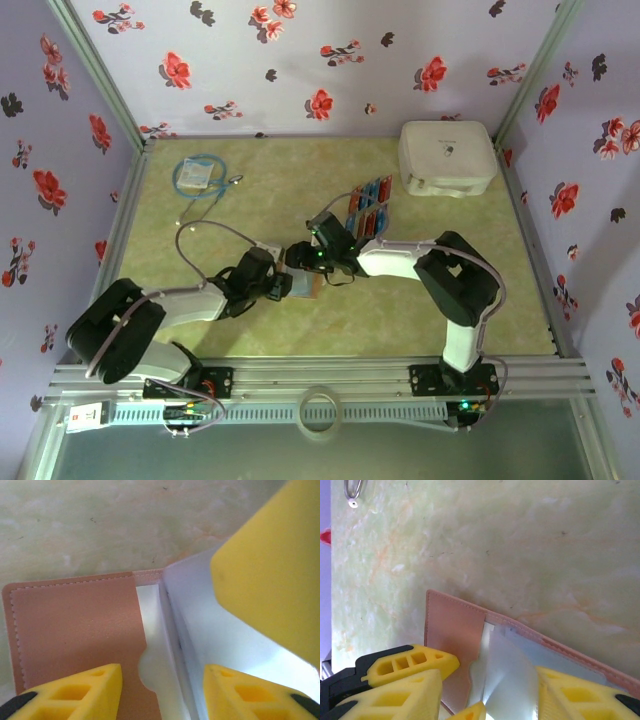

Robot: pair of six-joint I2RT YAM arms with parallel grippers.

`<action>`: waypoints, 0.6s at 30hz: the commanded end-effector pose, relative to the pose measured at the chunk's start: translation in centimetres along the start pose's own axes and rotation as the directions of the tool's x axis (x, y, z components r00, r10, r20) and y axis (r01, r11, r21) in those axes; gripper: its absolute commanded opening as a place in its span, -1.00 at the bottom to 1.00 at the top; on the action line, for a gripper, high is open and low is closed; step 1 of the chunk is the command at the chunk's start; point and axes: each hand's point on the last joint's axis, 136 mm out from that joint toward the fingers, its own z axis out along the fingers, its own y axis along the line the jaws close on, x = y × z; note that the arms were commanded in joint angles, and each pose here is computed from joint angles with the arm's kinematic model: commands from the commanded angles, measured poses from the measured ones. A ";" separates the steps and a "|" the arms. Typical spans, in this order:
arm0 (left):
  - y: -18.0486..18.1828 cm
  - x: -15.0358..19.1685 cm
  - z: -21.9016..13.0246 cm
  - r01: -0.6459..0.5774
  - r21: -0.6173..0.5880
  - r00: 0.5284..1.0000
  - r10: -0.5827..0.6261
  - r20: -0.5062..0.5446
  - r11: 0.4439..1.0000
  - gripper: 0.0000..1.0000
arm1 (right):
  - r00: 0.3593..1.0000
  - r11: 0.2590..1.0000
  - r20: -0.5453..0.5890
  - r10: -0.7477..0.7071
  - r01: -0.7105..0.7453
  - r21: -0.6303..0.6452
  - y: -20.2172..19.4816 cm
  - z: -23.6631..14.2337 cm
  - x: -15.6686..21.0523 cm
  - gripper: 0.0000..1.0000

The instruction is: Put the credit cards into the card holder

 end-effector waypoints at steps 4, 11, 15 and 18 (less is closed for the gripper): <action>0.9 -1.3 -2.8 0.014 -0.042 0.998 -0.011 0.056 0.999 0.12 | 0.998 0.990 -0.024 0.062 -0.064 -0.127 2.5 1.0 0.3 -0.04; 2.7 -4.2 -7.4 0.093 -0.075 0.974 -0.075 0.214 0.993 0.42 | 0.998 0.987 -0.024 0.051 -0.054 -0.152 4.7 1.0 0.0 -0.03; 3.6 -5.2 -9.1 0.147 -0.074 0.955 -0.122 0.269 0.986 0.51 | 0.998 0.989 -0.039 0.049 -0.053 -0.136 5.0 2.4 0.1 -0.02; 3.9 -5.6 -9.6 0.162 -0.071 0.949 -0.135 0.284 0.984 0.55 | 0.997 0.989 -0.045 0.060 -0.066 -0.136 5.0 3.8 0.0 -0.03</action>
